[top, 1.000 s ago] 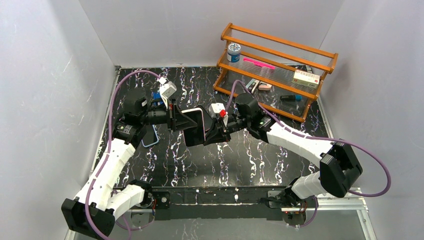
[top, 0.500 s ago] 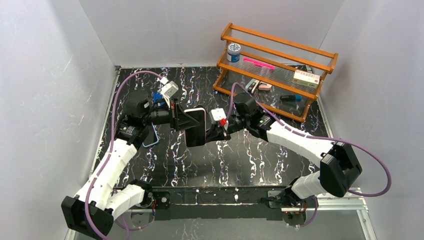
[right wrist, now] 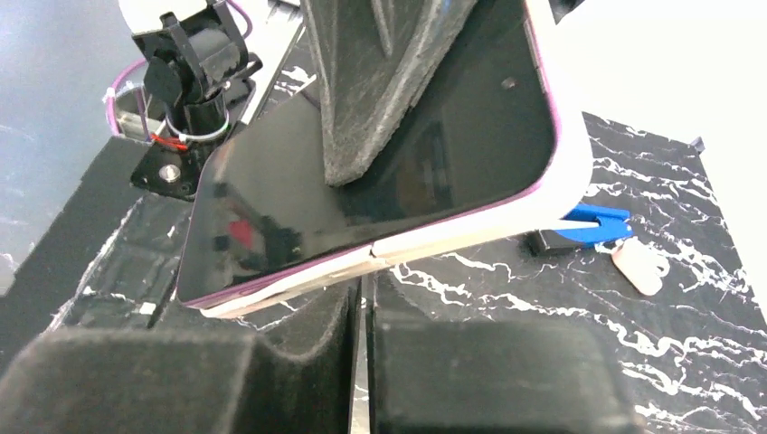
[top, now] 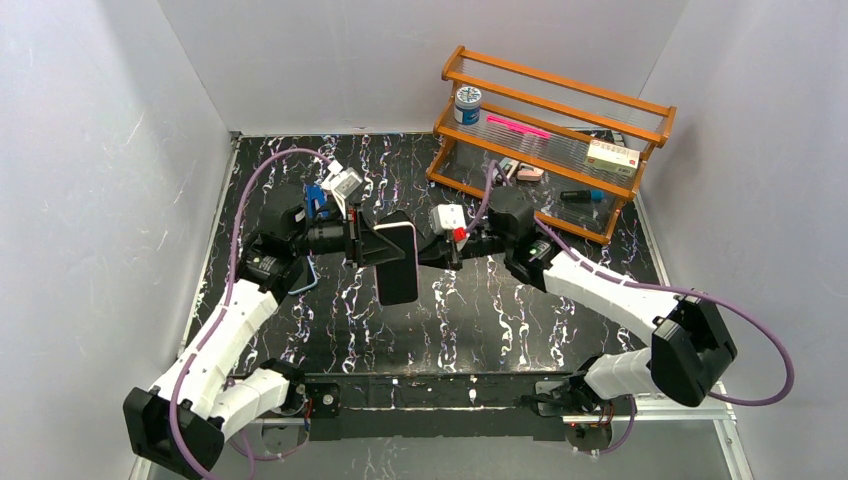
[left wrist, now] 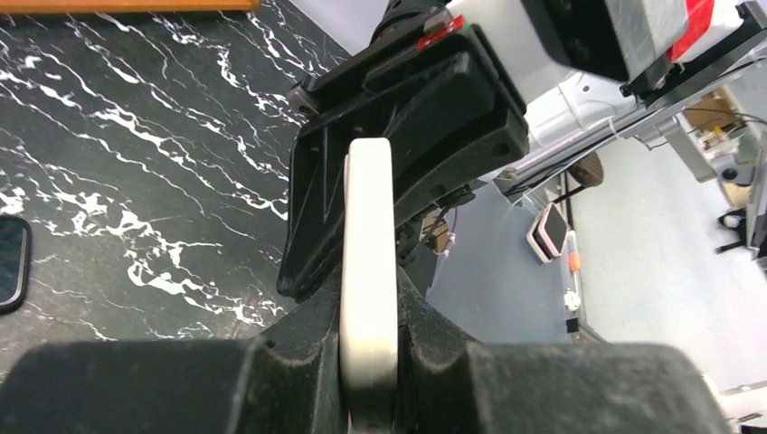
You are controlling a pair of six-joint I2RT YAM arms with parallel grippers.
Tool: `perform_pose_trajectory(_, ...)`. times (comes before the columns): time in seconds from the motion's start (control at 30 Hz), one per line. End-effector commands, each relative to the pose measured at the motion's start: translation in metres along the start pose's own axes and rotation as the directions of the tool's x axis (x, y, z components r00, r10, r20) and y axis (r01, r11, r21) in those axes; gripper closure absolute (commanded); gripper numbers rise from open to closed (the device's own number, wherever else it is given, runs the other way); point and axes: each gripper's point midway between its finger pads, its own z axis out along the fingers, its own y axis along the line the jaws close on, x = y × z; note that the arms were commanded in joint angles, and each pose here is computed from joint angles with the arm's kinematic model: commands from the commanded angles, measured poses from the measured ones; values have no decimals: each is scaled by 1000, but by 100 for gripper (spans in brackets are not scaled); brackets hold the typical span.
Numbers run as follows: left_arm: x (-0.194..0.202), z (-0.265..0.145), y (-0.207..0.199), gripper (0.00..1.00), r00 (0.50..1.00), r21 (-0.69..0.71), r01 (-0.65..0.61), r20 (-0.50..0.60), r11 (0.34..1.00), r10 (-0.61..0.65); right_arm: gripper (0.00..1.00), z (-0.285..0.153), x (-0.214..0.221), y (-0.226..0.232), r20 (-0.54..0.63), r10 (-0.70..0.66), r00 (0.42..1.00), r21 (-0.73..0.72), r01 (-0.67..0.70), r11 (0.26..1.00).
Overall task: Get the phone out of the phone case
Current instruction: Remove the phone case from the phone.
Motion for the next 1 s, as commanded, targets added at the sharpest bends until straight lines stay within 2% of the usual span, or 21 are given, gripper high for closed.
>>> perform_pose_trajectory(0.0,-3,0,-3,100,999,7,13,50,1000,-14,82,-8,-42,1,158,58,986,46,-66,997)
perform_pose_trajectory(0.07,-9,1,-1,100,995,-5,25,96,1000,-24,76,-11,-37,-3,149,116,982,94,-131,987)
perform_pose_trajectory(0.1,-13,1,1,100,992,-16,30,121,999,-27,70,-14,-32,-7,138,148,979,136,-167,977)
perform_pose_trajectory(0.2,-21,3,10,100,979,-41,77,194,996,-68,56,-30,-16,-23,136,244,960,308,-275,911)
perform_pose_trajectory(0.27,-25,5,15,100,965,-35,114,243,993,-102,50,-39,-9,-25,148,304,941,371,-337,865)
perform_pose_trajectory(0.47,-32,6,30,100,922,-44,199,347,979,-172,46,-57,9,-11,192,411,891,447,-452,772)
perform_pose_trajectory(0.57,-37,2,40,100,885,-71,254,419,965,-202,46,-62,11,-5,258,462,848,451,-529,719)
perform_pose_trajectory(0.63,-38,0,46,100,858,-80,294,460,953,-226,46,-64,11,-1,325,525,787,436,-617,655)
perform_pose_trajectory(0.77,-35,-3,57,100,819,-78,358,505,931,-273,43,-62,1,8,436,601,669,339,-741,579)
perform_pose_trajectory(0.97,-36,-6,63,100,774,-58,402,554,914,-305,44,-59,-6,8,538,694,479,213,-874,438)
